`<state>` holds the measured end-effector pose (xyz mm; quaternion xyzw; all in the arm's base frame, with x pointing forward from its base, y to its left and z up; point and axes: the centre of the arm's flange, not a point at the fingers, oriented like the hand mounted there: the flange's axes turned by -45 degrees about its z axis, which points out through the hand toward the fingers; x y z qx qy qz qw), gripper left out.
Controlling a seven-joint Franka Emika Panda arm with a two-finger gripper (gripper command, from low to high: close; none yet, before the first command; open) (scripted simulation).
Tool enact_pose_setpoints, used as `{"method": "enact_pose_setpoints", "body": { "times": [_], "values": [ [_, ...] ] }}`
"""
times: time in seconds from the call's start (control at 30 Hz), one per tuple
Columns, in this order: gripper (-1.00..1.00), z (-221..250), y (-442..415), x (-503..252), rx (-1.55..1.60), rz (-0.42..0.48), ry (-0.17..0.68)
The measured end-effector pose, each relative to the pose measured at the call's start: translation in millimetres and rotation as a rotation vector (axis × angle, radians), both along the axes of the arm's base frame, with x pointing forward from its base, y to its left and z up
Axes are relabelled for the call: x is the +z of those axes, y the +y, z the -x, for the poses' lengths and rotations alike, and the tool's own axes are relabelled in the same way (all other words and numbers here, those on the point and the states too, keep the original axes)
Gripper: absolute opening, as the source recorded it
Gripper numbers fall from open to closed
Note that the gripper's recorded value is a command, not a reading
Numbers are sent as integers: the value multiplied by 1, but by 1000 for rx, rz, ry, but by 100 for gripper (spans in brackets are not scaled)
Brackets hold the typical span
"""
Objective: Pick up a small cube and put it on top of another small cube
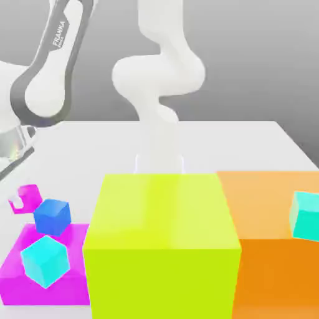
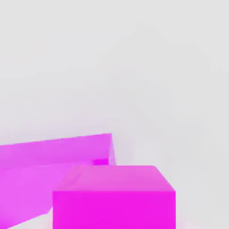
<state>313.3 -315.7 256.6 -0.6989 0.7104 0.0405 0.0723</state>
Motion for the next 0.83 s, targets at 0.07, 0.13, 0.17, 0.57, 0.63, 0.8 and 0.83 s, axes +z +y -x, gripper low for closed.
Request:
{"method": "enact_pose_setpoints", "body": {
  "times": [0.07,0.13,0.17,0.57,0.63,0.8,0.83],
  "values": [
    [-100,-7,-4,11,68,12,-10],
    [-100,-15,-5,20,123,28,-13],
    [-100,-22,-3,24,150,37,-13],
    [-100,-128,89,67,545,158,-4],
    [-100,-141,111,46,590,164,-6],
    [100,-141,111,16,588,166,-5],
    [100,-141,111,16,588,166,-5]
  ]
}}
